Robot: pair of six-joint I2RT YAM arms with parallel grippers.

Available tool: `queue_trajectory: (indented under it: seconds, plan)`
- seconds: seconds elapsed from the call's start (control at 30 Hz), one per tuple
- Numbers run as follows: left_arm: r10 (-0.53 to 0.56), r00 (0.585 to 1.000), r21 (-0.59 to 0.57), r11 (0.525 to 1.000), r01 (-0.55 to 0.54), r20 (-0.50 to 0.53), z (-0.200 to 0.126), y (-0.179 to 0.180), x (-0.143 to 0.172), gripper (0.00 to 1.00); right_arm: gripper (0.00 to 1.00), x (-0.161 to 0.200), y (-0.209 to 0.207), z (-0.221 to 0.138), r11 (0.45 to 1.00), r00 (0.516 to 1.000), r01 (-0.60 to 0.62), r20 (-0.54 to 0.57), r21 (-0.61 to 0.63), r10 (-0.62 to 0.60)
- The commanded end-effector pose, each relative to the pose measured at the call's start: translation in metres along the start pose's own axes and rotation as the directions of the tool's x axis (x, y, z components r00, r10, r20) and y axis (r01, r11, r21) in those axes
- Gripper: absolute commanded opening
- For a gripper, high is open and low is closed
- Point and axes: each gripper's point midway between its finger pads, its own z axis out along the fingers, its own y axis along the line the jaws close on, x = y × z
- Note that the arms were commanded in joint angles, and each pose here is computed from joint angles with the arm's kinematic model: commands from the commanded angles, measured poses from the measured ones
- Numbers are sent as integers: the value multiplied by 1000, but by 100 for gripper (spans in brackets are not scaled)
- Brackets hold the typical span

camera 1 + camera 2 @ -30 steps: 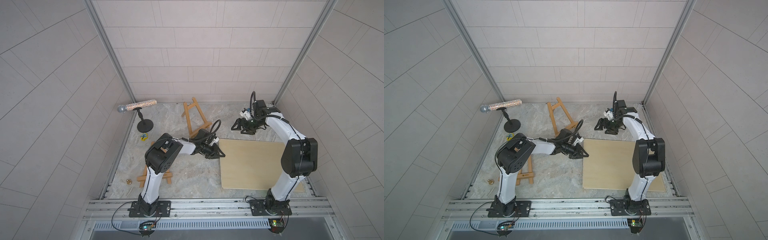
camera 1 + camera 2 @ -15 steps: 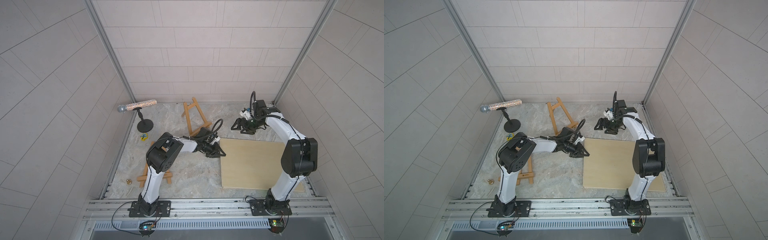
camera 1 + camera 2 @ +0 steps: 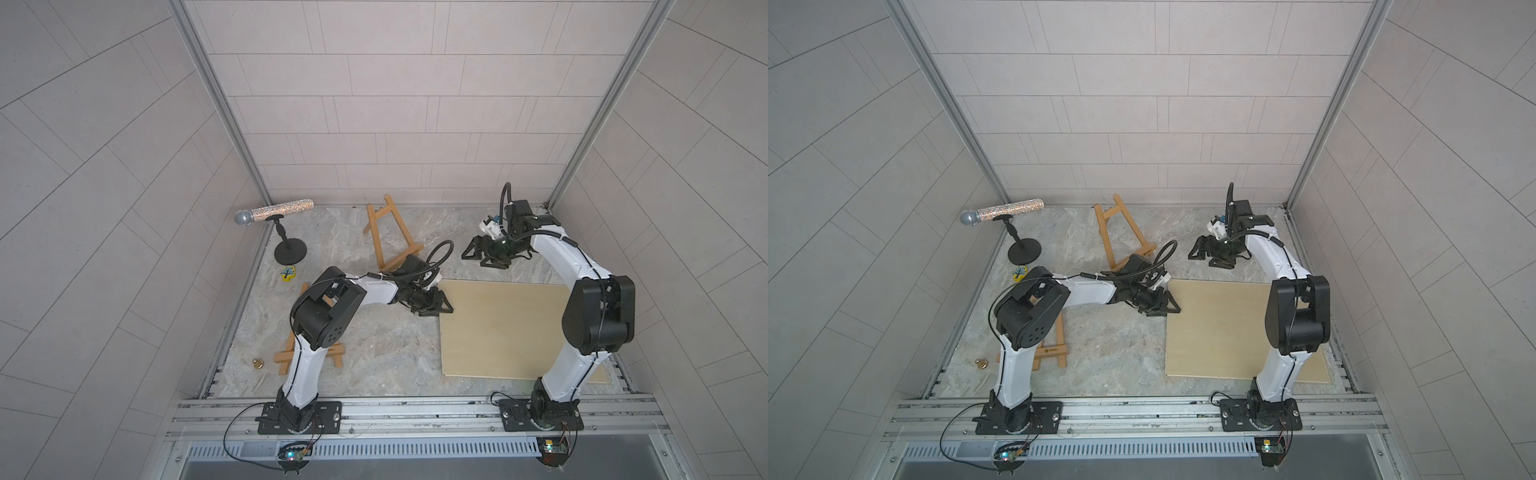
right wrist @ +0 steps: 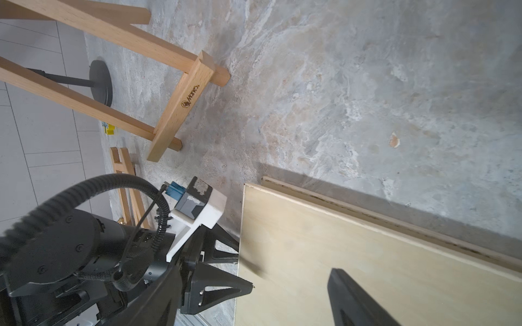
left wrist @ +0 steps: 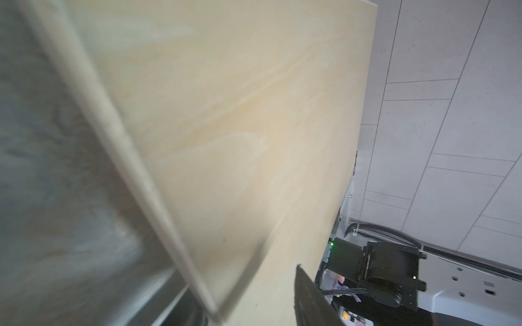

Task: Disassemble the easel
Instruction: Place the drawing board on the drawing board.

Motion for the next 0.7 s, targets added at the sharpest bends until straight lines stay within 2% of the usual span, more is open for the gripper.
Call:
queue_trajectory:
  seconds: [0.0,0.23,0.5,0.67]
  plan:
    - [-32,999,-151,988,35,21,-6,34,5,59,86,4,4,-7,1000,1000,4,13,-4,-4]
    - [-16,999,-196,980,23,39,-26,30,14,74,86,7,2,-5,1000,1000,-1,17,-1,2]
    - [38,997,-232,972,-23,64,-55,17,22,76,86,17,7,8,999,999,33,-4,28,-33]
    - [55,995,-275,961,-30,84,-78,21,33,76,86,22,17,22,996,997,77,-7,32,-77]
